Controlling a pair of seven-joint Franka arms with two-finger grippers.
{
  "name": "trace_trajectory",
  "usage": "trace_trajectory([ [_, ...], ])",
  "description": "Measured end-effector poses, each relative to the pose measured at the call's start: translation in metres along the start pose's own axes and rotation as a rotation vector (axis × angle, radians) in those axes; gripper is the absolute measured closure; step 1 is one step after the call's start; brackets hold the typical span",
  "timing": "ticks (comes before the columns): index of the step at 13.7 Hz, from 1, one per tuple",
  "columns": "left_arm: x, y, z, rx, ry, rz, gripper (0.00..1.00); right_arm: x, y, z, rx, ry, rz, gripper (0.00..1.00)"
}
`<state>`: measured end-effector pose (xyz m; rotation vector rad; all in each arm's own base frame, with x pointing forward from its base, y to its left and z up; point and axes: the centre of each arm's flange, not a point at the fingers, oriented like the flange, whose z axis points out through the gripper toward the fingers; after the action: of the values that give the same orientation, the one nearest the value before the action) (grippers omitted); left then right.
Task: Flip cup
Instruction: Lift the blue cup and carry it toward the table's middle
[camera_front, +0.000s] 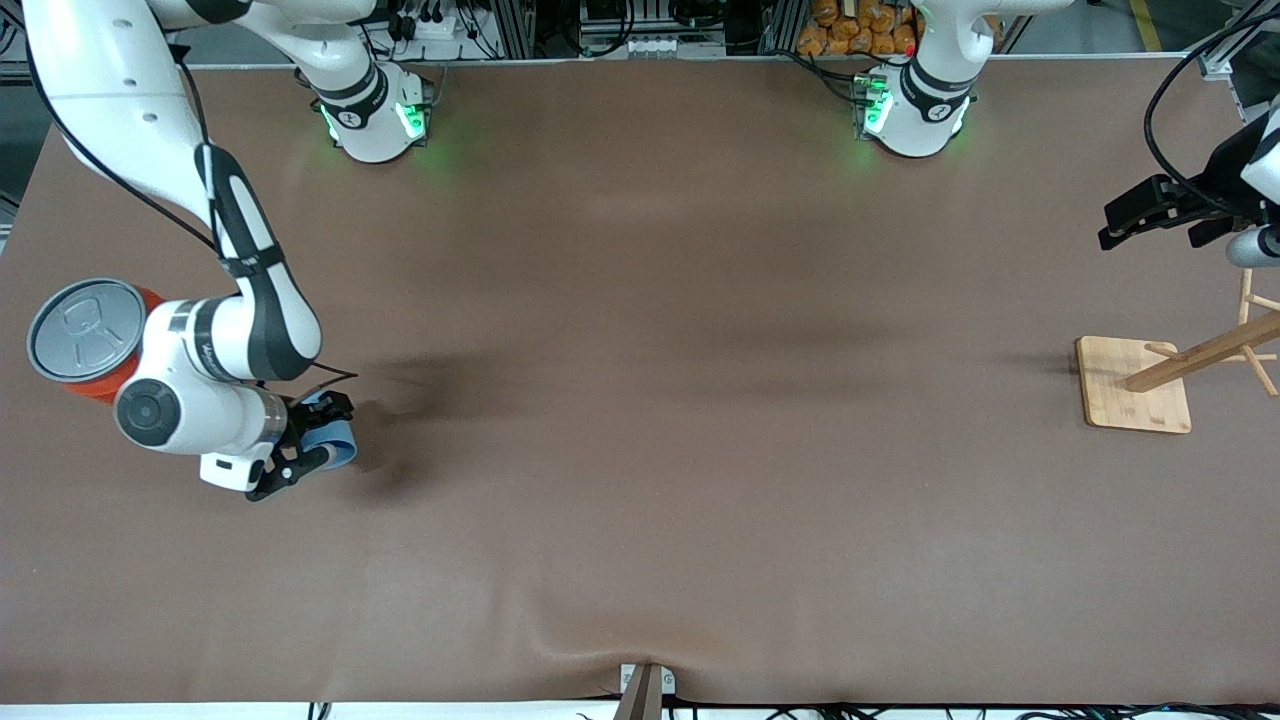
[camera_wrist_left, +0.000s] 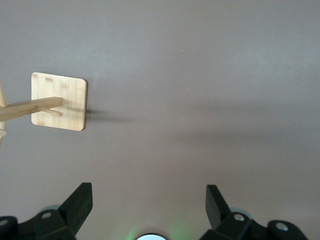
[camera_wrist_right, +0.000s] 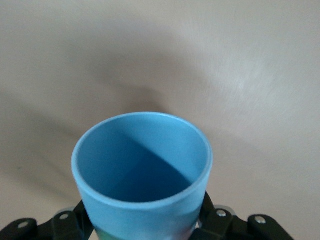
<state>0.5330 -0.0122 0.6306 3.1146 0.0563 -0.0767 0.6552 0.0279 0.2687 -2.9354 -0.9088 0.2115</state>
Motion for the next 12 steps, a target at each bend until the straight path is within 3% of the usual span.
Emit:
trace_trajectory([
  [5,0.000,0.000,0.000,-0.005,0.000,-0.001,0.00,0.036,-0.087,-0.086,-0.082,0.093,-0.371,0.22],
  [10,0.000,0.000,0.000,-0.005,-0.001,-0.001,0.00,0.080,-0.193,-0.110,-0.112,0.145,-0.579,0.22],
  [12,0.000,0.000,0.000,-0.005,-0.004,0.000,0.00,0.096,-0.237,-0.111,-0.139,0.190,-0.655,0.22],
])
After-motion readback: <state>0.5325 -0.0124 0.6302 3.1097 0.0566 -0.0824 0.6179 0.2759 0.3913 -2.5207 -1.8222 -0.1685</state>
